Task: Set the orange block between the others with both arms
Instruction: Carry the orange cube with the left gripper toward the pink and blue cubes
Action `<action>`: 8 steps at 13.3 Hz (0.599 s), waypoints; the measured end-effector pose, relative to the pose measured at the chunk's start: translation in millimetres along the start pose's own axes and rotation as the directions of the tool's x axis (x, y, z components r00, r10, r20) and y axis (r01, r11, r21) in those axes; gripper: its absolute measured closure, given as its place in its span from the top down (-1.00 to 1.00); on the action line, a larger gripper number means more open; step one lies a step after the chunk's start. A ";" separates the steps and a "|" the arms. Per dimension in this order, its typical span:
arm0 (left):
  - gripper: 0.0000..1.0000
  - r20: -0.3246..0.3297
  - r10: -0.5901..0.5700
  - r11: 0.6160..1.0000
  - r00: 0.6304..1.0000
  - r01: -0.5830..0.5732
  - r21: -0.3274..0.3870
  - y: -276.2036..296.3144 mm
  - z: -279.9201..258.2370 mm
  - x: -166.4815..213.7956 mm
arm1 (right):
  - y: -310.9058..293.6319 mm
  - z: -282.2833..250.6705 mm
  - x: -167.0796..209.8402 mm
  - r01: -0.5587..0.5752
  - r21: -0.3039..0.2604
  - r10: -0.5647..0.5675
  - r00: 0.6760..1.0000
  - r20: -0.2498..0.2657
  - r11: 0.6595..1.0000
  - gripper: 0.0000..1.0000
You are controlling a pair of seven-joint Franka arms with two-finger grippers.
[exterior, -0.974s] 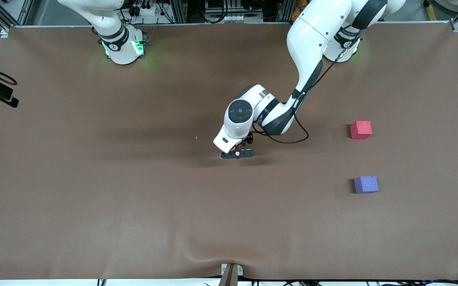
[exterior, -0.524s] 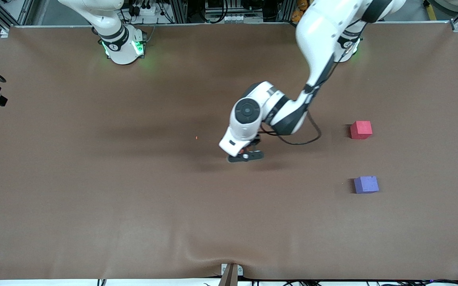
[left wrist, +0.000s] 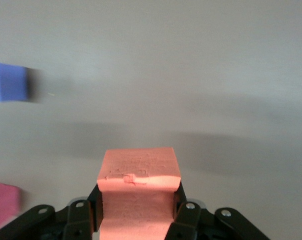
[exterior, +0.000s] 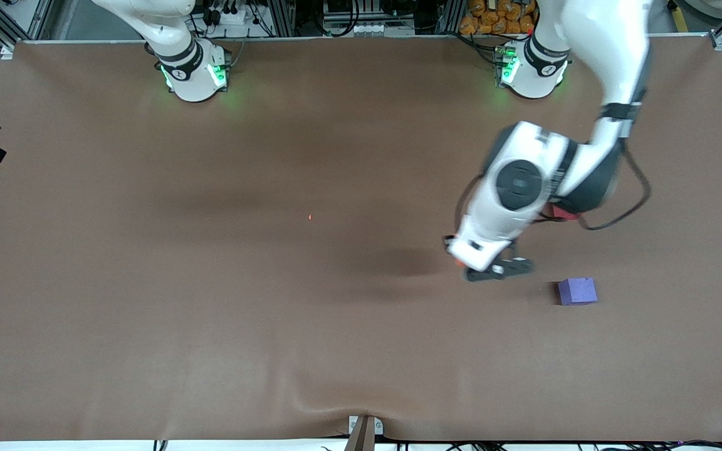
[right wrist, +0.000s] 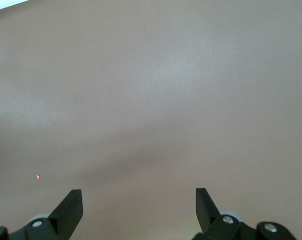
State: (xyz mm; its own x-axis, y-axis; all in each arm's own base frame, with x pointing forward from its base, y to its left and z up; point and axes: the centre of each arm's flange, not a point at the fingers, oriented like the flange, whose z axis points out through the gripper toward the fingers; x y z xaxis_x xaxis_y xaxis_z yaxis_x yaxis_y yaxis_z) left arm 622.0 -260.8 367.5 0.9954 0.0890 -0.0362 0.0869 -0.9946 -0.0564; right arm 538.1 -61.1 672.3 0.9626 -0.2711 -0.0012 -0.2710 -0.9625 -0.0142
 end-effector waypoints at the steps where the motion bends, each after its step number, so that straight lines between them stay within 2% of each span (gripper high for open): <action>1: 0.09 0.016 0.034 0.999 0.999 -0.034 0.007 -27.0 6.0 6.2 | -2.2 0.1 -0.5 0.000 0.000 0.000 1.000 0.001 1.000 1.00; 4: 0.09 0.073 0.121 0.992 0.990 -0.122 0.014 -95.6 34.5 11.5 | -8.8 3.8 -6.1 0.009 -0.006 -0.008 0.999 0.041 1.000 1.00; 6: 0.09 0.070 0.177 0.984 0.982 -0.178 0.001 -137.6 50.1 13.5 | -13.3 6.4 -10.2 0.010 -0.010 -0.010 0.997 0.071 1.000 1.00; 8: 0.09 0.052 0.218 0.976 0.974 -0.218 -0.009 -174.5 63.2 11.2 | -16.1 7.1 -11.0 0.012 -0.010 -0.012 0.997 0.075 1.000 1.00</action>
State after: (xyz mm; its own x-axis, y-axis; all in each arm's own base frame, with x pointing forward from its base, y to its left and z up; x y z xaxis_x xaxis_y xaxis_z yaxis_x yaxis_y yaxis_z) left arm 615.3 -82.9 313.9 0.9868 -0.1277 -0.0999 -0.1320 -0.9905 -0.0377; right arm 531.9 -42.5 665.4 0.9631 -0.2581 -0.0761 -0.2592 -0.9658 -0.0046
